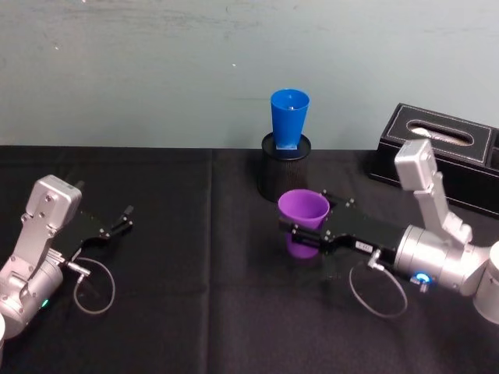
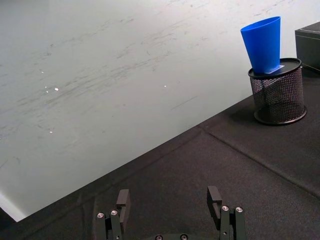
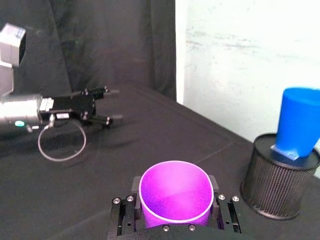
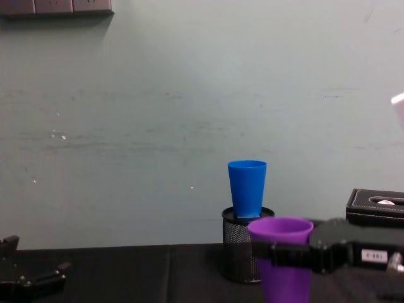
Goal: Pick up one cup with a gripper and tap it against the other cup.
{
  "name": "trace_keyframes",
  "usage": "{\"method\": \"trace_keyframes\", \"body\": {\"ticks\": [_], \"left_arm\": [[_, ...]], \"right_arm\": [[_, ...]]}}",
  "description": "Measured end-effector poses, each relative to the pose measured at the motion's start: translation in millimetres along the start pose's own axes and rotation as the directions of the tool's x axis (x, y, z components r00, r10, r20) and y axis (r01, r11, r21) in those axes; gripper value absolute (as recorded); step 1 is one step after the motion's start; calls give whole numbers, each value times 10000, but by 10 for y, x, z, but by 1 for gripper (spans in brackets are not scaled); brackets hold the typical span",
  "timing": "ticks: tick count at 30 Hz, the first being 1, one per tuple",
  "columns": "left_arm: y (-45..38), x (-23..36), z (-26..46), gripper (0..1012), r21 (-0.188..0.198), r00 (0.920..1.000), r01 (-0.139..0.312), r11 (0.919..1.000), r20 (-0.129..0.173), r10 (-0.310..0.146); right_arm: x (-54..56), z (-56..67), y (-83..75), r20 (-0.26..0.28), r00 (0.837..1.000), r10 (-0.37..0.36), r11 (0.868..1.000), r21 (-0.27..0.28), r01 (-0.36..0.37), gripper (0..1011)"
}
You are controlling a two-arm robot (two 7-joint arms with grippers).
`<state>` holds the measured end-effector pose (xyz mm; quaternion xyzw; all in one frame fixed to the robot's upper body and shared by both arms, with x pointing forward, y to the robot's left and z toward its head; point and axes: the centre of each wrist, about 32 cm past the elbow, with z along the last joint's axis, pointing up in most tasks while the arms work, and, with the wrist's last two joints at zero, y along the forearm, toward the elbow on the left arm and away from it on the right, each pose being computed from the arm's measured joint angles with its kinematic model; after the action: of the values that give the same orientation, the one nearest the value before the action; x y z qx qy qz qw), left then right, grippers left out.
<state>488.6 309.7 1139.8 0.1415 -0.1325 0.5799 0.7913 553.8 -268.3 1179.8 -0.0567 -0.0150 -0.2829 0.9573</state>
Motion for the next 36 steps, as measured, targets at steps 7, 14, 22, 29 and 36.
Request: {"method": "trace_keyframes", "body": {"ticks": [7, 14, 22, 29, 36], "left_arm": [[0, 0, 0, 1012, 0, 10000, 0, 10000, -1, 0], [0, 0, 0, 1011, 0, 10000, 0, 10000, -1, 0], [0, 0, 0, 1012, 0, 10000, 0, 10000, -1, 0], [0, 0, 0, 1011, 0, 10000, 0, 10000, -1, 0], [0, 0, 0, 1011, 0, 10000, 0, 10000, 0, 0]], "right_arm": [[46, 217, -42, -78, 9999, -147, 9993, 344, 149, 748], [51, 355, -63, -488, 9987, -125, 9972, 735, 161, 748], [46, 460, -45, -436, 9990, -111, 9972, 740, 143, 748], [38, 512, -23, -301, 9995, -84, 9978, 655, 104, 748], [35, 515, -19, -315, 9995, -67, 9979, 635, 87, 748]]}}
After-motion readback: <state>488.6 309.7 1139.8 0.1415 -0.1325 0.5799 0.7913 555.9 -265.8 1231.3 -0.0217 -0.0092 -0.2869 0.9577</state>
